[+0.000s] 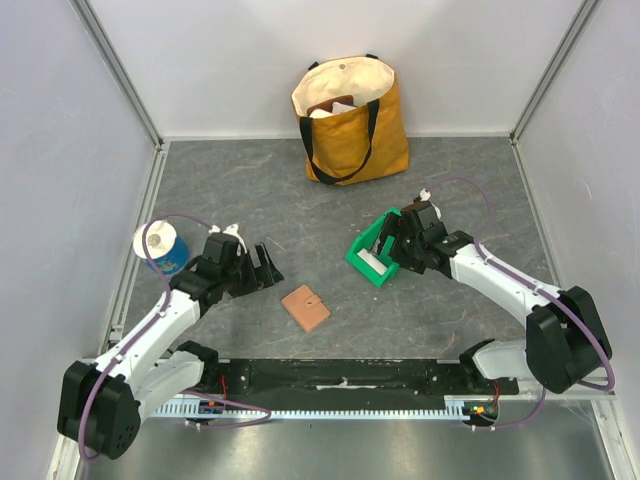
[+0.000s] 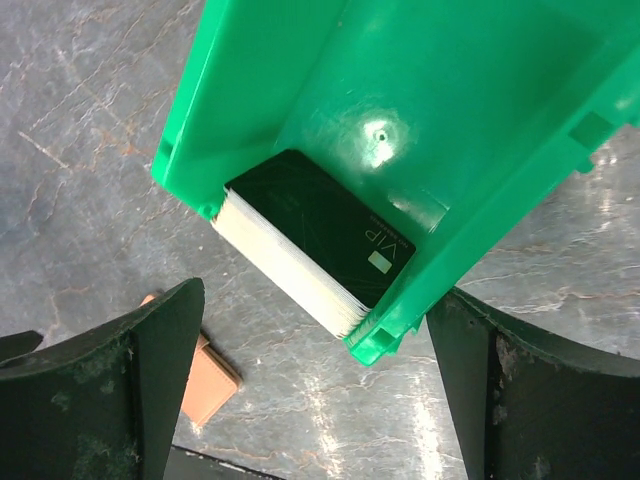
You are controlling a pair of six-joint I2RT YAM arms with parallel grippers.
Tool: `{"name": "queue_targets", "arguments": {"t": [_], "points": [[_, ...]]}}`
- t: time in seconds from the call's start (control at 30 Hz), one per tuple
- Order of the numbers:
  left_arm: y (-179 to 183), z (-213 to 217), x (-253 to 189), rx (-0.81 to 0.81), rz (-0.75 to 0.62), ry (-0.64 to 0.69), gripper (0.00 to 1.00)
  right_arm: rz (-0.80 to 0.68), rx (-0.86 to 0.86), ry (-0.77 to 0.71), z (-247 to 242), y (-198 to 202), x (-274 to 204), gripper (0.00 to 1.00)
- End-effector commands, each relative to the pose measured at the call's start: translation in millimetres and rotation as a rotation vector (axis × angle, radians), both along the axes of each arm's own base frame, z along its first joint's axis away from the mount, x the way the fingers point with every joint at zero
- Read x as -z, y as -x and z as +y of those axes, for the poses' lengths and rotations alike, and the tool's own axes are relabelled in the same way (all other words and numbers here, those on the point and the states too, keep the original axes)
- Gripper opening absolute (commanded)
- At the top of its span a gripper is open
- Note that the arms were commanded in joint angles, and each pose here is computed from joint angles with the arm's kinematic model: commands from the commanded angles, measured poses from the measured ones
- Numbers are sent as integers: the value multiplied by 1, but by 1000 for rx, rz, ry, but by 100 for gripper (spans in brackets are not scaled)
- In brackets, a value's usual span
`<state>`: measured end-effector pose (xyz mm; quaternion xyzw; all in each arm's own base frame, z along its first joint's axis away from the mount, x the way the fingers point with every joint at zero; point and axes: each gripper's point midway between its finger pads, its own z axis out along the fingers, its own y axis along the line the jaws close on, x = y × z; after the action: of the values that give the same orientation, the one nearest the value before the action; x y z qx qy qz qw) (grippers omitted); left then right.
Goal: Put the credit cards into the card holder
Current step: Move the storage box to the center of the board, then move the card holder to the center of the board.
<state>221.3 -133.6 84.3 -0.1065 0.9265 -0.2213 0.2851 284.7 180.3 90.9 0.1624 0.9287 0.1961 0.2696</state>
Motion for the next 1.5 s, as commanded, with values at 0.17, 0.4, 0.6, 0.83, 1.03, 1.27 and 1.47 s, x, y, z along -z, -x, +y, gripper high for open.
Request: {"name": "queue_targets", "arguments": {"t": [0.17, 0.4, 0.6, 0.83, 1.03, 1.27, 1.47], "points": [[22, -9, 16, 5, 62, 13, 93, -52, -39, -53, 22, -3, -13, 98], [26, -31, 22, 98, 69, 37, 90, -78, -115, -102, 20, 27, -27, 98], [37, -45, 26, 141, 129, 82, 82, -127, -169, -173, 11, 72, -39, 98], [76, -64, 39, 59, 260, 162, 80, -90, -145, -149, -7, 96, -40, 98], [79, -65, 68, 10, 296, 87, 73, -117, -137, -126, -8, 88, -39, 98], [64, -82, 87, -8, 320, 10, 50, -109, -178, -115, -1, 81, -36, 98], [72, -90, 82, 98, 295, -58, 14, -129, -291, -143, 7, 93, -44, 96]]}}
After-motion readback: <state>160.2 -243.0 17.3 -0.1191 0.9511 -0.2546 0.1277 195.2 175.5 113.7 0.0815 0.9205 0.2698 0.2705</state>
